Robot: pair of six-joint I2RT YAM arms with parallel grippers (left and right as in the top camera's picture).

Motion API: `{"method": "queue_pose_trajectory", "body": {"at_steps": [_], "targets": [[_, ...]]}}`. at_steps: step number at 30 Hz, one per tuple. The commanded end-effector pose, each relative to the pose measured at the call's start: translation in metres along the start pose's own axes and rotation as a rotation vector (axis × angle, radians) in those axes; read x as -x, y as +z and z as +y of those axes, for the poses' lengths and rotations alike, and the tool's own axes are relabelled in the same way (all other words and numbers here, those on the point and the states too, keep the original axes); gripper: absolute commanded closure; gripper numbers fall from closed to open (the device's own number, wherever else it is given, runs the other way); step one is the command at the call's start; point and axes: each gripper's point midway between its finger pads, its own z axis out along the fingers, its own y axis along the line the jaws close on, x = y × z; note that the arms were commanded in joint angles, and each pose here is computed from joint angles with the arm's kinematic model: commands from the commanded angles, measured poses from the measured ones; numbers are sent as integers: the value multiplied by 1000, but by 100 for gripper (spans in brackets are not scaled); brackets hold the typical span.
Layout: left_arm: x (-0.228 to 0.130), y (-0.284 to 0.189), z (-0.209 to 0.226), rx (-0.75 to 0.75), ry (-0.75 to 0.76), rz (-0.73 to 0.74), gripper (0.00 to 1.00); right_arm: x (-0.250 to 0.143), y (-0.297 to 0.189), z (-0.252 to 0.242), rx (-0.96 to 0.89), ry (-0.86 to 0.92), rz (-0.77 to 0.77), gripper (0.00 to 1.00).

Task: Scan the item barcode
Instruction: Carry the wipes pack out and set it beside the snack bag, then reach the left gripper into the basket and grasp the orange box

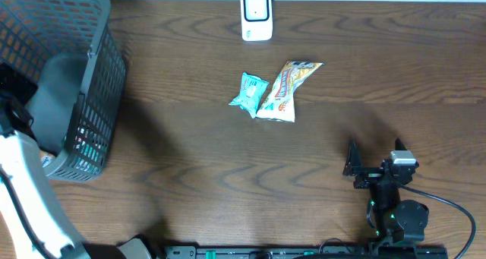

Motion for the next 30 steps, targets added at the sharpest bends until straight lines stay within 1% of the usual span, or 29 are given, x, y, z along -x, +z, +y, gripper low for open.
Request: {"method": "queue_pose_trajectory", "body": {"at_steps": [1,4,7,10,12,13,18,25,30], "targets": [[-33,38,19,76,49,155,27,0,0,2,7,-12,-1,1],[-59,59,29,143,78,261,27,0,0,2,7,-12,-1,1],[-82,76,49,267,122,343,27,0,0,2,7,-12,-1,1],[-97,86,73,418,125,388,27,0,0,2,7,-12,-1,1],[-106,91,80,467,123,416,27,0,0,2,7,-12,-1,1],[-119,100,82,480,135,455,27,0,0,2,7,-12,-1,1],[-141,119,85,493,154,506,26,0,0,2,7,-12,-1,1],[-147,136,84,492,152,500,26,0,0,2,7,-12,-1,1],[-155,145,84,496,157,514,30,0,0,2,7,-12,-1,1]]}}
